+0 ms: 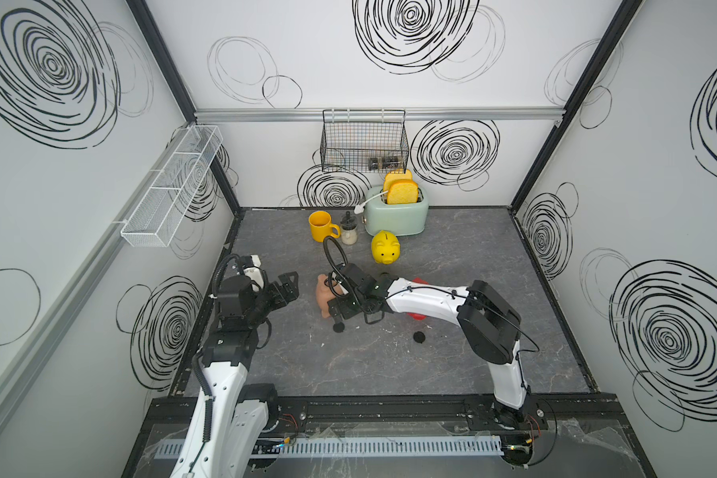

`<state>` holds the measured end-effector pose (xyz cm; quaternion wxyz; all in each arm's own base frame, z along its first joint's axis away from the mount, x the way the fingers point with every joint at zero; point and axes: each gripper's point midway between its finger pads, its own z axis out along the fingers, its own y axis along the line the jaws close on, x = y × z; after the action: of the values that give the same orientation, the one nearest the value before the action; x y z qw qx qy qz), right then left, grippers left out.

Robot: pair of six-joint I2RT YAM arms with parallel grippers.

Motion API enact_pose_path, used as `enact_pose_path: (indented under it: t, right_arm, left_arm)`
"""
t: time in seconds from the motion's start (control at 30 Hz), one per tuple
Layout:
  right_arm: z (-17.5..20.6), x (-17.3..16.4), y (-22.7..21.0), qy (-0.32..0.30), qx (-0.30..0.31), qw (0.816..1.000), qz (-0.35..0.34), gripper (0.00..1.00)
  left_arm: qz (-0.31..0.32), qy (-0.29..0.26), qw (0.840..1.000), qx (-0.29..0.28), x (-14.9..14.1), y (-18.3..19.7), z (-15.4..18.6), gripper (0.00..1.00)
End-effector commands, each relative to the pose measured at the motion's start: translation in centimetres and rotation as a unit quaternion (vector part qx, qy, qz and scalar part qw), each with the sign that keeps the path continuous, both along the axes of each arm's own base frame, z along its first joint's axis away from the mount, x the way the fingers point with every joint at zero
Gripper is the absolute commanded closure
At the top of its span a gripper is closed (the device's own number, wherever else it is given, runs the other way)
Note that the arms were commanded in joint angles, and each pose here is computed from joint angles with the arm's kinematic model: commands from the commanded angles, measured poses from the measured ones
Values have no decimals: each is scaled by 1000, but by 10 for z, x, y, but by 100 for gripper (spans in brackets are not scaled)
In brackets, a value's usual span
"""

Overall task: Close piggy banks
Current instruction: Adjust the piggy bank at the center of the board.

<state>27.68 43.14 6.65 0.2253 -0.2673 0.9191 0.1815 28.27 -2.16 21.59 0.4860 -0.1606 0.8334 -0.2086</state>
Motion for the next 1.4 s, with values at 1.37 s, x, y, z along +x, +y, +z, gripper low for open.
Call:
enact_pose_path:
  t: [1.37]
  right_arm:
    - [-4, -2, -18, -9, -59, 997, 41, 0]
  left_arm:
    - [-15, -12, 1000, 5, 0, -6, 3, 4]
